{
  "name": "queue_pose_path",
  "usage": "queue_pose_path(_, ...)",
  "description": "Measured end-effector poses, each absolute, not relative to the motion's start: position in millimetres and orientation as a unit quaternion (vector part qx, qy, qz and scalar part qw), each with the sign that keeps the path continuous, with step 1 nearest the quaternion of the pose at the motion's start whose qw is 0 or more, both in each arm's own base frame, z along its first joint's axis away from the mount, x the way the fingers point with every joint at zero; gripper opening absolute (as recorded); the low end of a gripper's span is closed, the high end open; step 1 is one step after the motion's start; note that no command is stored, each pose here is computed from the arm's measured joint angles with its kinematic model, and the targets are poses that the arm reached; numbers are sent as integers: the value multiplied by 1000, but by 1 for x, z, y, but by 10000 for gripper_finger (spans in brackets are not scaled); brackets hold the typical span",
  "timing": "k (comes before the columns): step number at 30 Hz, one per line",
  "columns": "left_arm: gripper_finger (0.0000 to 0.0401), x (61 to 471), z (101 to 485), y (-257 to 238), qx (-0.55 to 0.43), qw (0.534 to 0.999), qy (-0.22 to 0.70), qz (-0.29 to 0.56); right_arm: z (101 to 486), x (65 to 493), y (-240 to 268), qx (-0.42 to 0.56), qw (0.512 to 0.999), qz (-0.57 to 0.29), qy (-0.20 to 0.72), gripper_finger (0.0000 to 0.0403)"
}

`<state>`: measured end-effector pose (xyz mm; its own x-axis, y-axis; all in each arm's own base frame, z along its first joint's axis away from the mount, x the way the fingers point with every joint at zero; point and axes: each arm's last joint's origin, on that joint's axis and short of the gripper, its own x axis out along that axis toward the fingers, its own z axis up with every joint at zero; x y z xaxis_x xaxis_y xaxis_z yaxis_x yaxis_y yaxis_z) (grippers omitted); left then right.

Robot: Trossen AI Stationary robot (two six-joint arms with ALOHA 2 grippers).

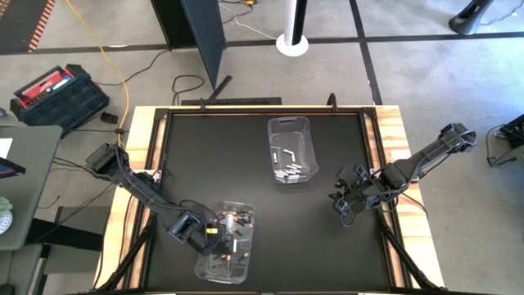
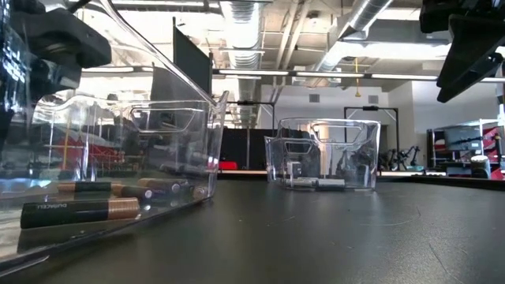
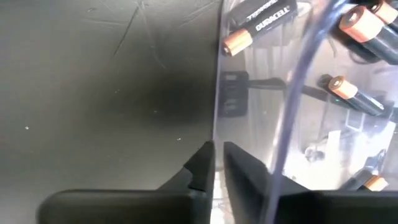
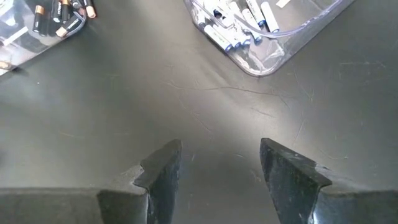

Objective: Sort batteries
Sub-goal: Move the bottom transparent bin to the top of the table

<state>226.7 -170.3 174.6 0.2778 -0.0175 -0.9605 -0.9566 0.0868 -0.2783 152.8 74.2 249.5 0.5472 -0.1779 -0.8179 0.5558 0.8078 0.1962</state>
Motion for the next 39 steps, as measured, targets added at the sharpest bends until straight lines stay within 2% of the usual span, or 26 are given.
queue_pose_path(5, 5, 229, 175, -169, -547, 585, 446, 399, 250, 153, 74, 223, 851, -216, 424, 234)
queue_pose_path(26, 1, 235, 179, -172, -582, 575, 430, 381, 250, 153, 74, 212, 854, -212, 424, 234)
queue_pose_path(39, 1, 219, 214, -138, -588, 565, 405, 414, 250, 153, 74, 204, 856, -208, 427, 234)
